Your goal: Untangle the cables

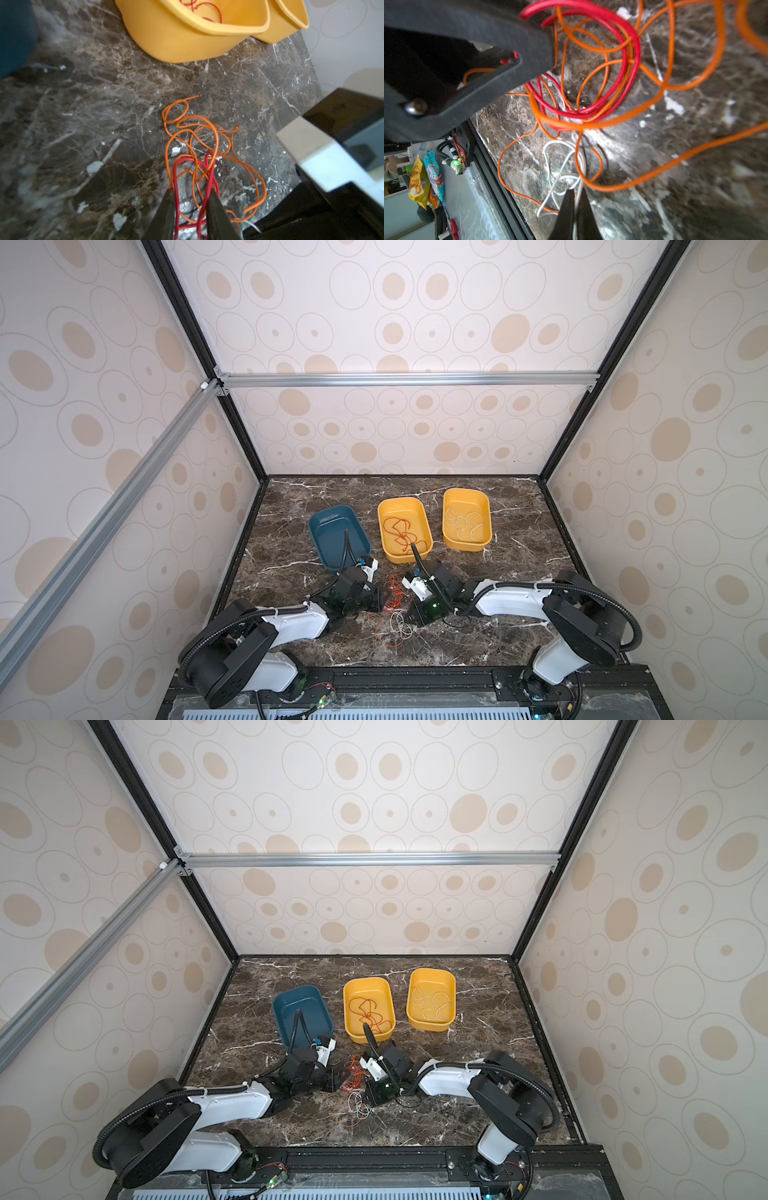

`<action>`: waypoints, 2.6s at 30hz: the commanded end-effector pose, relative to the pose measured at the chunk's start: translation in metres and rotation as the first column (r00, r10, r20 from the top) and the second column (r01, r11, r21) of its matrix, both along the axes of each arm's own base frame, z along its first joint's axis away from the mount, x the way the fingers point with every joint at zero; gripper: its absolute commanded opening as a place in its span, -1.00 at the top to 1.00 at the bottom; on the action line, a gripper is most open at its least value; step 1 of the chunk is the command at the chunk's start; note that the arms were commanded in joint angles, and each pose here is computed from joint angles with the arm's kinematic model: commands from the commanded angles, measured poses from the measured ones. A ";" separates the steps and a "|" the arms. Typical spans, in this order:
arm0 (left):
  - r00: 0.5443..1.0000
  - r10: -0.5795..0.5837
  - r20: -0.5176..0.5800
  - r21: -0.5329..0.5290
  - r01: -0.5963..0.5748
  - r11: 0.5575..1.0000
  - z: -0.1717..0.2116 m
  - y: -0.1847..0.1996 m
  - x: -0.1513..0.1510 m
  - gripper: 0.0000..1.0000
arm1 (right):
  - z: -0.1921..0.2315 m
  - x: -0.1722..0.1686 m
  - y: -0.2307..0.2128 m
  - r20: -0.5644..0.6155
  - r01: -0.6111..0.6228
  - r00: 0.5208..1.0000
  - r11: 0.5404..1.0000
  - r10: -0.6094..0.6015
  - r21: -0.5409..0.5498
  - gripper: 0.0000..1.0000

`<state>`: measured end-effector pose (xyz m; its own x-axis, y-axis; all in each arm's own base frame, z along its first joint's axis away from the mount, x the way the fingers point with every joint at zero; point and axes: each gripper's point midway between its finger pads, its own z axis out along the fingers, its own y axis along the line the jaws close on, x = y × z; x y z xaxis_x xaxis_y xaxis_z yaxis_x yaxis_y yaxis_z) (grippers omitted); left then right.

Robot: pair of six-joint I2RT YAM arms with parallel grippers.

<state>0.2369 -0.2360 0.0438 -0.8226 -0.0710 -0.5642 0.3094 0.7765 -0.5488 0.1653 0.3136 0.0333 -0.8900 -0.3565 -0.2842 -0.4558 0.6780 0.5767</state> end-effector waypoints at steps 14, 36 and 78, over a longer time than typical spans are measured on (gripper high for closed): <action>0.992 0.122 0.019 0.082 -0.123 0.989 -0.003 0.025 0.008 1.00 | 0.049 0.031 -0.083 0.264 0.203 0.952 0.966 -0.157 -0.159 1.00; 0.998 0.044 0.045 0.125 -0.049 0.991 0.023 0.021 0.013 0.32 | 0.133 0.058 -0.104 0.211 0.250 0.931 0.941 -0.299 0.228 1.00; 0.727 -0.083 0.681 -0.326 0.403 0.855 0.150 -0.089 -0.012 -0.09 | 0.186 0.072 -0.047 0.035 0.157 0.977 0.816 -0.212 0.556 1.00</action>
